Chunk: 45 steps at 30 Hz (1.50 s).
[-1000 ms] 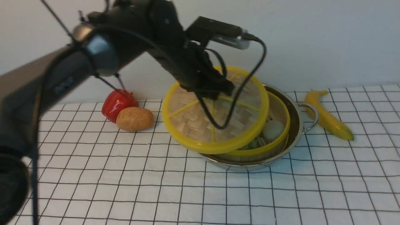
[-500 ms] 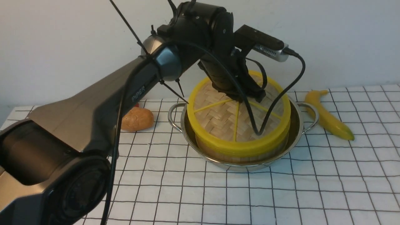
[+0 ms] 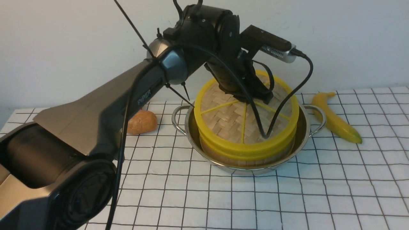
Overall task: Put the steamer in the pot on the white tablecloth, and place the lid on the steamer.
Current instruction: 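Place the yellow bamboo steamer lid onto the steamer in the pot with the left gripper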
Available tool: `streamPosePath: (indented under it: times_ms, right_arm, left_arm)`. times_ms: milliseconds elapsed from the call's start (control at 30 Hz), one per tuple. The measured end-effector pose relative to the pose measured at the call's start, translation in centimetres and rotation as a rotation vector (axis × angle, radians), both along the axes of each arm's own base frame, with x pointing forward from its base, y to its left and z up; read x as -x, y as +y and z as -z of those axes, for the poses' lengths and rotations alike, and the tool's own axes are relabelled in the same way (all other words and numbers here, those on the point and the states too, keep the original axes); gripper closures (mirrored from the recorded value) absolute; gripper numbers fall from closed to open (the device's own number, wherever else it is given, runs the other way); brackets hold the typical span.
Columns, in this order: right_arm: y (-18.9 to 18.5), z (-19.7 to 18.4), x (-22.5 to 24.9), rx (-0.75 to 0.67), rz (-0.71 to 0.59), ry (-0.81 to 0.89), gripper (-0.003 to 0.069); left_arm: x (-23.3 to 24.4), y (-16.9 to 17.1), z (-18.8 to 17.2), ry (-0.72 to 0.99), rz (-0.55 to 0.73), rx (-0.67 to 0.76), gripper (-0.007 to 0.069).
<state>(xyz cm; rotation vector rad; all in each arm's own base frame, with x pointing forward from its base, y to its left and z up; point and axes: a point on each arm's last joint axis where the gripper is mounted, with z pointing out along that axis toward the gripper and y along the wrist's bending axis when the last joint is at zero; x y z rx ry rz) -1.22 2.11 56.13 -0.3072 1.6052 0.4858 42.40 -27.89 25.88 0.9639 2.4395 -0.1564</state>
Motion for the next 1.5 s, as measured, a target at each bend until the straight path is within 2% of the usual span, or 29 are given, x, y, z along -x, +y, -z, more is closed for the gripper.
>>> streamPosePath:
  times_ms: [833, 1267, 1433, 1467, 1500]
  right_arm:
    - [0.0, 0.0, 0.0, -0.006, 0.000, 0.003, 0.0294]
    - [0.0, 0.0, 0.0, -0.006, 0.000, 0.003, 0.0294]
    - [0.0, 0.0, 0.0, -0.006, 0.000, 0.003, 0.0294]
    - [0.0, 0.0, 0.0, -0.006, 0.000, 0.003, 0.0294]
    - [0.0, 0.0, 0.0, -0.006, 0.000, 0.003, 0.0294]
  left_arm:
    - [-1.0, -0.5, 2.7, 0.000, -0.003, -0.021, 0.0501]
    - [-1.0, -0.5, 2.9, 0.000, -0.005, -0.022, 0.0501]
    - [-1.1, -0.4, 2.7, -0.007, -0.004, -0.029, 0.0435]
    - [-1.1, -0.4, 2.6, -0.010, -0.002, -0.037, 0.0398]
    - [-1.1, -0.2, 2.3, -0.010, -0.002, -0.058, 0.0323]
